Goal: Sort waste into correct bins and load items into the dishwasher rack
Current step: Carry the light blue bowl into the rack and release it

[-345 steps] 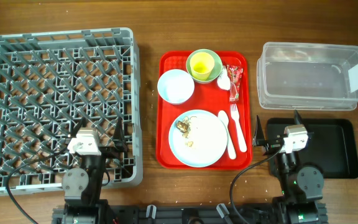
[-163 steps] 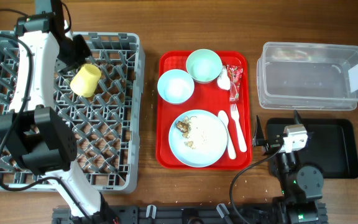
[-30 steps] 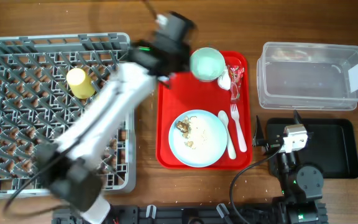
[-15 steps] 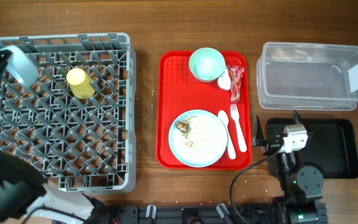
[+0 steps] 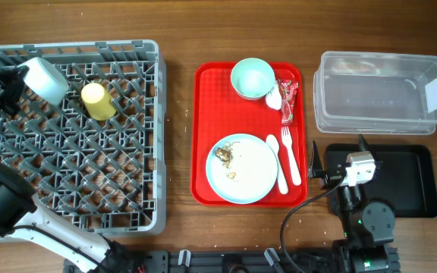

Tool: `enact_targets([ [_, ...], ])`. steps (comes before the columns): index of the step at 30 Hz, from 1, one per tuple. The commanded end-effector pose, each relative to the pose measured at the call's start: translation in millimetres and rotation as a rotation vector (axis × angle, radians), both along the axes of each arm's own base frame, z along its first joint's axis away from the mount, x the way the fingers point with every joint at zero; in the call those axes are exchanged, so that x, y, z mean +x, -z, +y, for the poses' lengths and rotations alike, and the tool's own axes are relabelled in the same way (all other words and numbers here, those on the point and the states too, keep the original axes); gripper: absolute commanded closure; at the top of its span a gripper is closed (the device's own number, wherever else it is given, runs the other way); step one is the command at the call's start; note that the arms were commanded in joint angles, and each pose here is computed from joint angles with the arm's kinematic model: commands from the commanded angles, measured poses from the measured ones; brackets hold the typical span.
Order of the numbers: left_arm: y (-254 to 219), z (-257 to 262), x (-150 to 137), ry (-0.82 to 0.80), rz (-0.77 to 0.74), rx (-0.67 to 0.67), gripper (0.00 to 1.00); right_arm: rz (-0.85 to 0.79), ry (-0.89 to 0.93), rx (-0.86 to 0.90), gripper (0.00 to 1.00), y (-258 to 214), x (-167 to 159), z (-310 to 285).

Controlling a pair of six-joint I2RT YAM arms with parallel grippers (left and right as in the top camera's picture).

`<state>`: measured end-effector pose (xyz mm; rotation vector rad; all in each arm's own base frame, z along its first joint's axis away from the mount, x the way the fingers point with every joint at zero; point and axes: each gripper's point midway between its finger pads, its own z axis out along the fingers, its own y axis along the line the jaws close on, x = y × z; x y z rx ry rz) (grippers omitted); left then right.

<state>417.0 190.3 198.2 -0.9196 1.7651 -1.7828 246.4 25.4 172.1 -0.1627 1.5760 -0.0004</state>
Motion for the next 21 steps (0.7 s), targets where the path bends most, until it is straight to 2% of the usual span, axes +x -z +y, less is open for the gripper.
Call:
enact_targets([
  [1, 29.3, -1.4, -6.1, -0.022, 0.16, 0.012, 0.96, -0.009, -0.01, -0.009, 0.0, -1.5, -0.3, 1.8],
  [5, 32.2, 0.2, -7.3, -0.026, 0.159, 0.034, 0.96, -0.009, -0.01, -0.009, 0.0, -1.5, -0.3, 1.8],
  [8, 42.5, 0.6, -11.7, -0.034, 0.228, 0.049, 0.96, -0.009, -0.01, -0.009, 0.0, -1.6, -0.3, 1.8],
  [10, 40.6, 4.8, -15.2, -0.047, 0.233, 0.045, 0.9, -0.009, -0.01, -0.009, 0.0, -1.5, -0.3, 1.8],
  [12, 40.4, 14.7, -21.7, -0.078, 0.256, 0.085, 0.77, -0.009, -0.01, -0.008, 0.0, -1.5, -0.3, 1.8],
  [13, 39.7, 20.1, -25.3, -0.094, 0.266, 0.109, 0.65, -0.009, -0.01, -0.009, 0.0, -1.6, -0.3, 1.8],
  [15, 30.3, 31.4, -34.5, -0.133, 0.27, 0.145, 0.27, -0.009, -0.01, -0.009, 0.0, -1.6, -0.3, 1.8],
  [16, 21.6, 36.1, -39.7, -0.153, 0.261, 0.155, 0.16, -0.009, -0.01, -0.008, 0.0, -1.5, -0.3, 1.8],
  [19, -9.9, 53.9, -61.2, -0.24, 0.251, 0.264, 0.05, -0.009, -0.011, -0.009, 0.0, -1.5, -0.3, 1.8],
  [21, -23.9, 60.3, -76.0, -0.298, 0.296, 0.377, 0.03, -0.009, -0.01, -0.008, 0.0, -1.5, -0.3, 1.8],
])
